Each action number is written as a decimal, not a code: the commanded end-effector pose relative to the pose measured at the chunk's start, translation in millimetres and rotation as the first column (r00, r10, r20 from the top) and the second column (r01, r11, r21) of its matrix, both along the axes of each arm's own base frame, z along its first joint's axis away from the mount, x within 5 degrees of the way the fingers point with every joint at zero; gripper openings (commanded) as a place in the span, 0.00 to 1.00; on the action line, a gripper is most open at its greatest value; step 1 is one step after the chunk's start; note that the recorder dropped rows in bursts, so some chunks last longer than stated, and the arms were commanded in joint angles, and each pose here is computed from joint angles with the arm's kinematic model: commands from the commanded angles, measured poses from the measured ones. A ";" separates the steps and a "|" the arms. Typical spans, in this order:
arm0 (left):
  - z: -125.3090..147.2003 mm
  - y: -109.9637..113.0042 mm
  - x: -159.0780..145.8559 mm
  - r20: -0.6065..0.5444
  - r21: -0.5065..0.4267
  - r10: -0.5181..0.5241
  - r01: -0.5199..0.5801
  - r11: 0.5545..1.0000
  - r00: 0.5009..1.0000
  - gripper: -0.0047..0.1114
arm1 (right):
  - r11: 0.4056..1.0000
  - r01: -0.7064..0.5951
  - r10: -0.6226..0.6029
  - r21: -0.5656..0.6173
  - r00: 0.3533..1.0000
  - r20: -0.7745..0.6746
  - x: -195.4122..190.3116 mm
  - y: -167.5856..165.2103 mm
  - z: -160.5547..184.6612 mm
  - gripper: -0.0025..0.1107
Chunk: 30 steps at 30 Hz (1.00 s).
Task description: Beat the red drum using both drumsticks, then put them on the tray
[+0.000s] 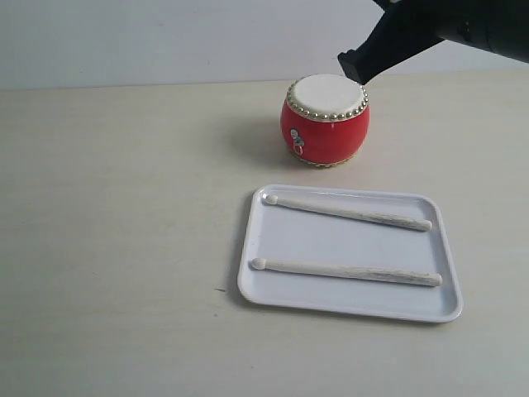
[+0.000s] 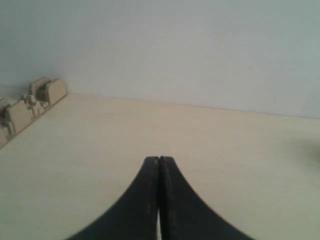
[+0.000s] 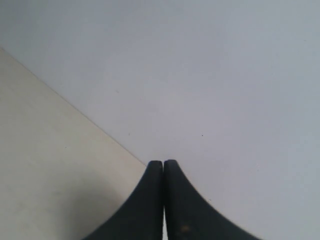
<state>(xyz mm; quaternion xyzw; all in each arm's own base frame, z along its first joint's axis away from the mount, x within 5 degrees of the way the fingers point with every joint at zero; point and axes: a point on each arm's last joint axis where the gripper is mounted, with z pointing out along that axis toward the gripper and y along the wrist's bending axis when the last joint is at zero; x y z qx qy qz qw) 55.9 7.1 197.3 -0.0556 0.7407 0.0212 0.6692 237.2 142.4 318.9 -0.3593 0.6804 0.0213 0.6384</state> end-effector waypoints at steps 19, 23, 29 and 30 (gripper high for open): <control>-11.7 1.4 -2.2 -0.113 -0.014 0.015 -0.017 1.000 0.993 0.04 | 1.000 0.010 -0.010 0.012 1.000 0.018 0.2 -2.3 3.2 0.02; -11.7 1.4 -2.2 -0.113 -0.014 0.015 -0.017 1.000 0.993 0.04 | 1.000 0.010 -0.010 0.012 1.000 0.018 0.2 -2.3 3.2 0.02; -11.7 1.4 -2.2 -0.113 -0.014 0.015 -0.017 1.000 0.993 0.04 | 1.000 0.010 -0.010 0.012 1.000 0.018 0.2 -2.3 3.2 0.02; -11.7 1.4 -2.2 -0.113 -0.014 0.015 -0.017 1.000 0.993 0.04 | 1.000 0.010 -0.010 0.012 1.000 0.018 0.2 -2.3 3.2 0.02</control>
